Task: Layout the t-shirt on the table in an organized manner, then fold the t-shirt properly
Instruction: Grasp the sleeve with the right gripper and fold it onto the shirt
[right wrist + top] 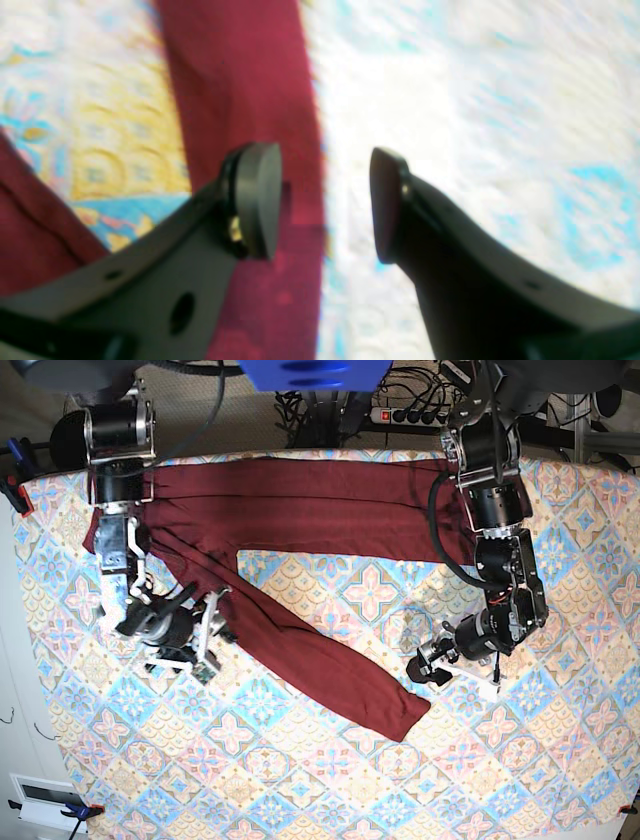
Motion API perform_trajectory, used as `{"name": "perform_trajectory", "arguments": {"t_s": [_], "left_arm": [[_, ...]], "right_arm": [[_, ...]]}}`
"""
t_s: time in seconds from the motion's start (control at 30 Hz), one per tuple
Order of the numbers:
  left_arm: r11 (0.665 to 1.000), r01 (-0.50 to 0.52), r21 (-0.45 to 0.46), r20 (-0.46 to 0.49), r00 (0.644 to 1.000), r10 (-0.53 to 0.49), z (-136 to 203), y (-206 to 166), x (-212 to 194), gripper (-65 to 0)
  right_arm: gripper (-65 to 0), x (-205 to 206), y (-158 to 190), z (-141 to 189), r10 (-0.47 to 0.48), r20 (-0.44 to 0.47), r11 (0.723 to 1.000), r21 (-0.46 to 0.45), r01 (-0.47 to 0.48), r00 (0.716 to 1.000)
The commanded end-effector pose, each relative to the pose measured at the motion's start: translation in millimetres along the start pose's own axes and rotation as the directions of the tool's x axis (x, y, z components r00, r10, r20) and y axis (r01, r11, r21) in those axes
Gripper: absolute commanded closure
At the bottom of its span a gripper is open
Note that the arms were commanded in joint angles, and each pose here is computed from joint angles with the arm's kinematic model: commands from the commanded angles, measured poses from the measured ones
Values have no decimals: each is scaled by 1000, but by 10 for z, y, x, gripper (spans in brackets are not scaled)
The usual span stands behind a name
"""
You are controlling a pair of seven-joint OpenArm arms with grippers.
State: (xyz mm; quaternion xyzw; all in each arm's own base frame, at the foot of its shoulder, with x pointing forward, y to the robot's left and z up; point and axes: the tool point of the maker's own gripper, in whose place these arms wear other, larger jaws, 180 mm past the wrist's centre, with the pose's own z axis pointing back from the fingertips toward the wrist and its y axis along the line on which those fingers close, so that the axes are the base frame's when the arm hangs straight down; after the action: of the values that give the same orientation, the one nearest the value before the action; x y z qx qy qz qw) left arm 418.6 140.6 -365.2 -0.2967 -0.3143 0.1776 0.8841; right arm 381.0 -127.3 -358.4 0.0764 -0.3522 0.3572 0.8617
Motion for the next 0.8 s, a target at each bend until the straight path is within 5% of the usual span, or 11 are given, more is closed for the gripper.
{"name": "perform_trajectory", "arguments": {"t_s": [0.0,0.6,0.77], "left_arm": [[999,38,-32,53,998,-36,88,-151,211,-438],[998,64,7,46,997,-64,236,21,54,-438],[998,64,7,46,997,-64,236,21,54,-438]], "right_arm": [[-277,94,-158,33,6,15,1000,-30,-6,1000],[-278,-299,-2,-629,-146,-59,981,121,153,987],[-237,-332,149,-685,-96,-87,982,153,109,992]]}}
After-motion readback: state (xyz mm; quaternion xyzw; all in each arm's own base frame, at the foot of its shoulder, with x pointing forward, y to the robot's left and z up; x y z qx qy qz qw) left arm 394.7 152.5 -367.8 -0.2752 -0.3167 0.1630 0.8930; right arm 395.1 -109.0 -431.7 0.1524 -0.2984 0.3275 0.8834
